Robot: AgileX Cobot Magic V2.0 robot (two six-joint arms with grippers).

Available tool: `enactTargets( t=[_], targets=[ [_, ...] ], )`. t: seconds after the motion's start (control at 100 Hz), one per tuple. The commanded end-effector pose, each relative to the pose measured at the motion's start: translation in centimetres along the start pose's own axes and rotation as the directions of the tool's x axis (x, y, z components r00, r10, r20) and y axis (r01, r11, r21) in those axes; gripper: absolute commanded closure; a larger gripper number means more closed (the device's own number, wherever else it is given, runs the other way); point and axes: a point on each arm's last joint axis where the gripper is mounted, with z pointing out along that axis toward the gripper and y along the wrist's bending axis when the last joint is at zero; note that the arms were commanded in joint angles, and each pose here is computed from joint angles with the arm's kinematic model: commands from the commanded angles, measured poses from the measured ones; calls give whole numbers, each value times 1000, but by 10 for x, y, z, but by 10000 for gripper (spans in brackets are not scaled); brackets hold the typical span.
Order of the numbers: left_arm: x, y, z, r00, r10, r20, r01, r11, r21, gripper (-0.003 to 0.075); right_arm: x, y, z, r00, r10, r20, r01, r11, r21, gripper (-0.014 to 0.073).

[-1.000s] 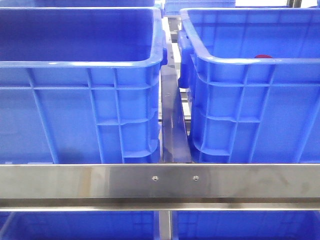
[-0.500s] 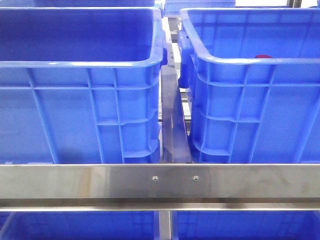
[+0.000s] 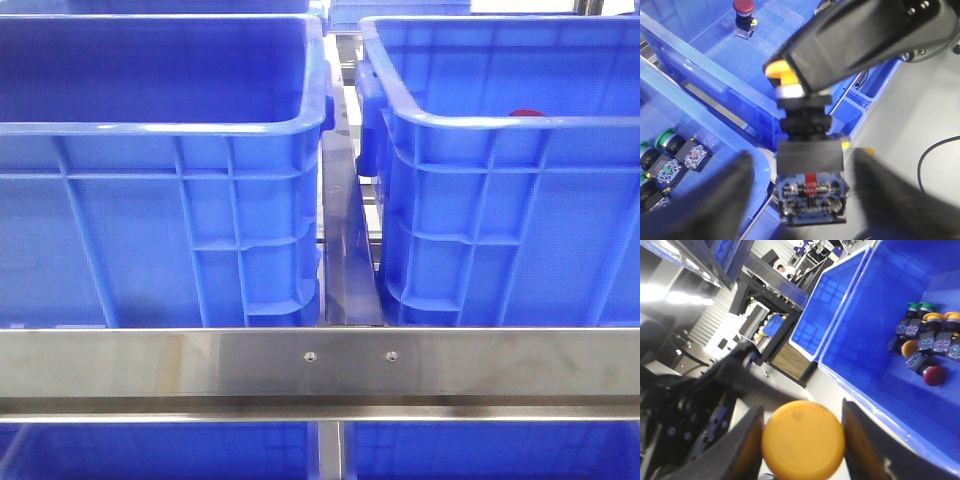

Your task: Pick red and yellow buttons and place in box

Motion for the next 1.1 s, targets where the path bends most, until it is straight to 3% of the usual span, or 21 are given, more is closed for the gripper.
enactTargets(
  t=[0.0,0.27,0.56,0.85,1.09],
  targets=[
    [-15,-2,-17,992,0,123,0,1000,4,109,-16,21,-3,993,-13,114,27,993,-118,468],
    [-15,4,-17,992,-3,123,6,1000,-22,100,-22,12,-6,977,-133,165,136,991,-10,468],
    [-12,43,-22,986,-98,132,118,982,-148,100,-43,0,-40,939,-219,264,203,975,86,468],
    [8,89,-49,963,-186,195,243,914,-325,100,-51,-5,-59,922,-234,308,208,971,115,468],
    [54,94,-87,921,-224,319,351,832,-429,100,-52,-5,-59,921,-236,311,208,971,121,468]
  ],
)
